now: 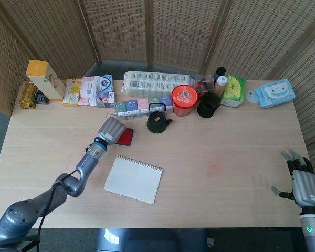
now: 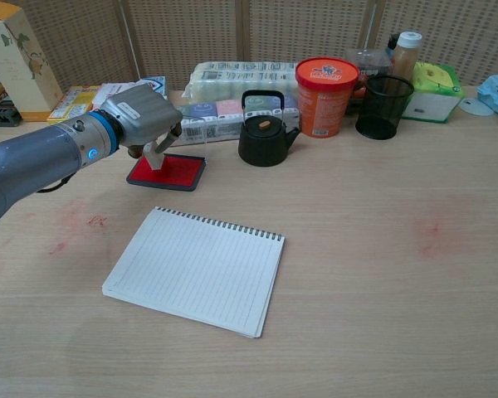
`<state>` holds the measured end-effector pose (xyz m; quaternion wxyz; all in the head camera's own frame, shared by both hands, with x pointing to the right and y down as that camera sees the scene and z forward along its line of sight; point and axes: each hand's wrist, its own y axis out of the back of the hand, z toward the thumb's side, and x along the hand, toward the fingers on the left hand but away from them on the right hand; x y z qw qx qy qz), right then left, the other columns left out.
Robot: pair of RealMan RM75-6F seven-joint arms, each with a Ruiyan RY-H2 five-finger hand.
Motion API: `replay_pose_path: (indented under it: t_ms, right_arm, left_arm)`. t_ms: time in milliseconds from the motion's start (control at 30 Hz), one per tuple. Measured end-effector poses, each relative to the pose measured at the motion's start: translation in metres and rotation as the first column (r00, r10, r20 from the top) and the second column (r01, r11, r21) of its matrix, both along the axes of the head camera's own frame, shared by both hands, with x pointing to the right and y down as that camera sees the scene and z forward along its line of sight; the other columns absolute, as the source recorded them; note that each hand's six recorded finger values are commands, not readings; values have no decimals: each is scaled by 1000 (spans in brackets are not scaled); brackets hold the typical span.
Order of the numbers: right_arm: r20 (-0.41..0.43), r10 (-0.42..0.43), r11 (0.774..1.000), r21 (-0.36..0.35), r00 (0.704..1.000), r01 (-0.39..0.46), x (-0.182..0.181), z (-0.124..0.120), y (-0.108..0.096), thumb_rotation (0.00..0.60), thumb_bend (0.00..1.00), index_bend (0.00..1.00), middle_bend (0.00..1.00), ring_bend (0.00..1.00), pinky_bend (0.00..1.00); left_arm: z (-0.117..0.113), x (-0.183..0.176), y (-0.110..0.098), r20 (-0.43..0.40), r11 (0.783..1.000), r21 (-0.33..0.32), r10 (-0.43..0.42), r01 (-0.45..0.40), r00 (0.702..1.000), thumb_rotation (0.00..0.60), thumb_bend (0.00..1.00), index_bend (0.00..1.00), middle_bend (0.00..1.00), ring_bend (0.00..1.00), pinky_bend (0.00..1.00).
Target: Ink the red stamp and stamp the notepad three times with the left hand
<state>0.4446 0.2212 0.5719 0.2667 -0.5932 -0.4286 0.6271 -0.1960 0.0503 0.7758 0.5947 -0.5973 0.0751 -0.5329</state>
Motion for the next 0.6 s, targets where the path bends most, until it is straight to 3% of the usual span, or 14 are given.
replay_pose_path:
  t_ms: [500, 600]
  right_arm:
    - [43, -85, 978, 192, 995, 75, -10, -12, -4, 600, 76, 0, 0, 0, 0]
    - [43, -88, 976, 202, 995, 77, -10, -13, -2, 600, 77, 0, 0, 0, 0]
  left_arm:
    - [0, -3, -3, 4, 1000, 2, -18, 18, 1000, 600, 367, 694, 1000, 1000, 1000]
    - [0, -2, -2, 7, 1000, 3, -12, 12, 1000, 600, 367, 694, 1000, 1000, 1000]
